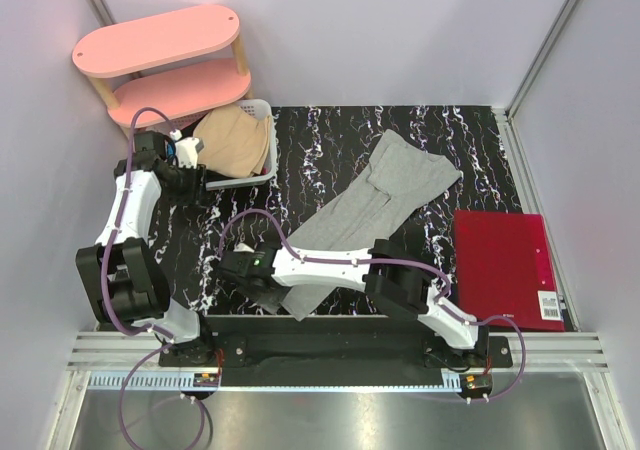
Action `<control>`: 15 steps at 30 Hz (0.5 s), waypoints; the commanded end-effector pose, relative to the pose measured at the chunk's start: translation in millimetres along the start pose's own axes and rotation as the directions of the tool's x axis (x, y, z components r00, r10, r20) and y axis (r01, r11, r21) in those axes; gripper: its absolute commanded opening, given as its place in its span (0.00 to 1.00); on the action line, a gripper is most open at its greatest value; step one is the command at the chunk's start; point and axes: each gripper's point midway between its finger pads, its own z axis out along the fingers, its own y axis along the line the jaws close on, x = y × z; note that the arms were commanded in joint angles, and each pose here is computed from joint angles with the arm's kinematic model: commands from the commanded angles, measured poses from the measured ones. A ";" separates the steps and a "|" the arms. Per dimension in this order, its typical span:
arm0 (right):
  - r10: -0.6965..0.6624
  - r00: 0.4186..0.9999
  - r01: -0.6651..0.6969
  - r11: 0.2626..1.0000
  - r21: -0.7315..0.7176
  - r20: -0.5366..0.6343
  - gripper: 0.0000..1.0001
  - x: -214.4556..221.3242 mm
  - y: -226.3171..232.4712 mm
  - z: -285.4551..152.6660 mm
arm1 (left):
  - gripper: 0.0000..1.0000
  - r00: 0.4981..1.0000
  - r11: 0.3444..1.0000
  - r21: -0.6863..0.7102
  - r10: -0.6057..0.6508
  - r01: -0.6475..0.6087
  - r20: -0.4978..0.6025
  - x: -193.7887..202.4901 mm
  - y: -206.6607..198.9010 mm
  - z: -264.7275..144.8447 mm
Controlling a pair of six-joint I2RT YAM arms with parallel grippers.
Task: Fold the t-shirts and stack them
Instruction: Grab the bottom of the folded rectangular tshirt with right arm
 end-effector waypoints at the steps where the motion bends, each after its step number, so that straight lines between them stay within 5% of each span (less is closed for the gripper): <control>1: 0.027 0.999 -0.026 0.998 -0.057 0.030 0.76 -7.0 9.8 -18.5 | 0.45 0.997 0.999 -0.031 0.039 -0.037 0.073 -17.4 4.8 -12.8; 15: 0.055 0.998 -0.053 0.982 -0.182 0.006 0.78 -6.8 34.1 -28.8 | 0.45 0.996 0.998 -0.040 0.047 -0.044 0.078 -13.3 8.2 -12.7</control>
